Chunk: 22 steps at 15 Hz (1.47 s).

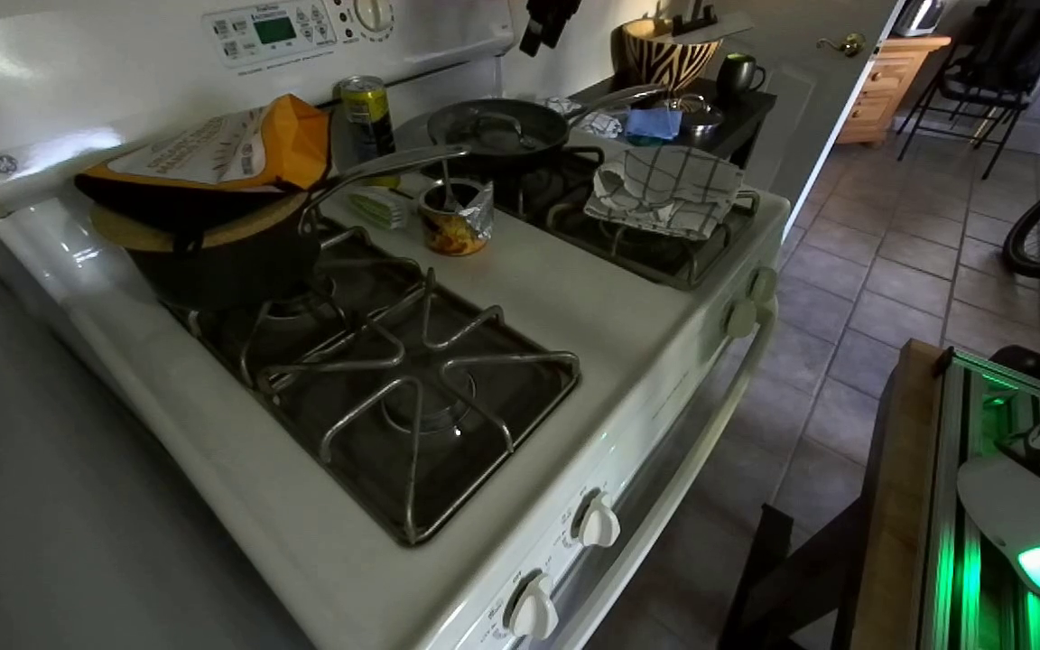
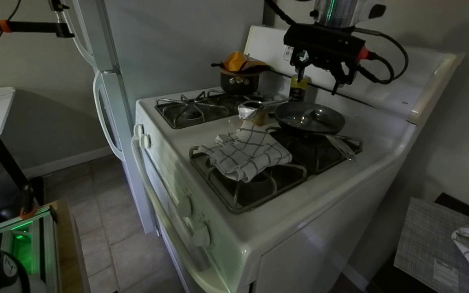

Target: Put the lid on the towel

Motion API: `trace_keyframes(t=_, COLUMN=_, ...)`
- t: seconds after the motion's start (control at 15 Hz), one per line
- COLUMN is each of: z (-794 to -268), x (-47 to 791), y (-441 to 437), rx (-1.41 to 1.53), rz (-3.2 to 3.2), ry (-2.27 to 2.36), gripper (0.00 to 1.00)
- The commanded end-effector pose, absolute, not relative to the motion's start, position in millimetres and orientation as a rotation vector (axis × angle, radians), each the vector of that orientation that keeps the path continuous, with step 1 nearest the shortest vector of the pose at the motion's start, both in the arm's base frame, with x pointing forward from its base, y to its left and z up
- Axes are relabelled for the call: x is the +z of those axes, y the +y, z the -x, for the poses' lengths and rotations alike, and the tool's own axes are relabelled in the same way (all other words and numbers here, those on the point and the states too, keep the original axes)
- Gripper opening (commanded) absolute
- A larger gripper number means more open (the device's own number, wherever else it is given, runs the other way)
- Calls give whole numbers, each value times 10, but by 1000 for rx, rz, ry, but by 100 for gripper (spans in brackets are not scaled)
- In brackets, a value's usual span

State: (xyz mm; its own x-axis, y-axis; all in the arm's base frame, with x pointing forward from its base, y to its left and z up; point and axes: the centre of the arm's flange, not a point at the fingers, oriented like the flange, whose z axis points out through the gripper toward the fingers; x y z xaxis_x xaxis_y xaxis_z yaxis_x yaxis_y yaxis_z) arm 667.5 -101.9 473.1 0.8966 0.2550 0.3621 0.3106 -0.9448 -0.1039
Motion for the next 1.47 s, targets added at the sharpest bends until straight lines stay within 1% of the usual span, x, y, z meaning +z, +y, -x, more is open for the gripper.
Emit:
trace_keyframes(t=0.0, z=-6745, x=4481, y=-867, rx=-560, rz=2948, ry=-414, gripper=100)
trace_keyframes(t=0.2, z=-6819, x=4284, y=-670, rx=-579, rz=2968, ry=-408, gripper=100)
trace_keyframes(t=0.6, z=-6906, x=3902, y=-471, rx=-486, rz=3004, ry=-373, gripper=100)
trace_keyframes(t=0.8, z=-6926, x=3836, y=-499, rx=-456, rz=2989, ry=-367, gripper=91)
trace_keyframes(t=0.87, z=-6937, x=3815, y=-505, rx=-460, rz=2985, ry=-370, gripper=85)
trace_keyframes(t=0.93, z=-6941, x=3797, y=-507, rx=-461, rz=2985, ry=-371, gripper=83)
trace_keyframes(t=1.0, z=-6942, x=3794, y=-505, rx=-460, rz=2984, ry=-371, gripper=84)
trace_keyframes(t=1.07, z=-6943, x=3788, y=-507, rx=-456, rz=2986, ry=-368, gripper=78)
trace_keyframes(t=1.13, z=-6937, x=3782, y=-511, rx=-447, rz=2990, ry=-365, gripper=78)
trace_keyframes(t=1.2, z=-6934, x=3782, y=-517, rx=-442, rz=2992, ry=-367, gripper=75)
trace_keyframes(t=1.27, z=-6926, x=3783, y=-528, rx=-445, rz=2998, ry=-361, gripper=65)
trace_keyframes(t=1.33, z=-6919, x=3788, y=-541, rx=-442, rz=3002, ry=-355, gripper=60)
trace_keyframes(t=1.4, z=-6919, x=3787, y=-551, rx=-440, rz=3004, ry=-353, gripper=51)
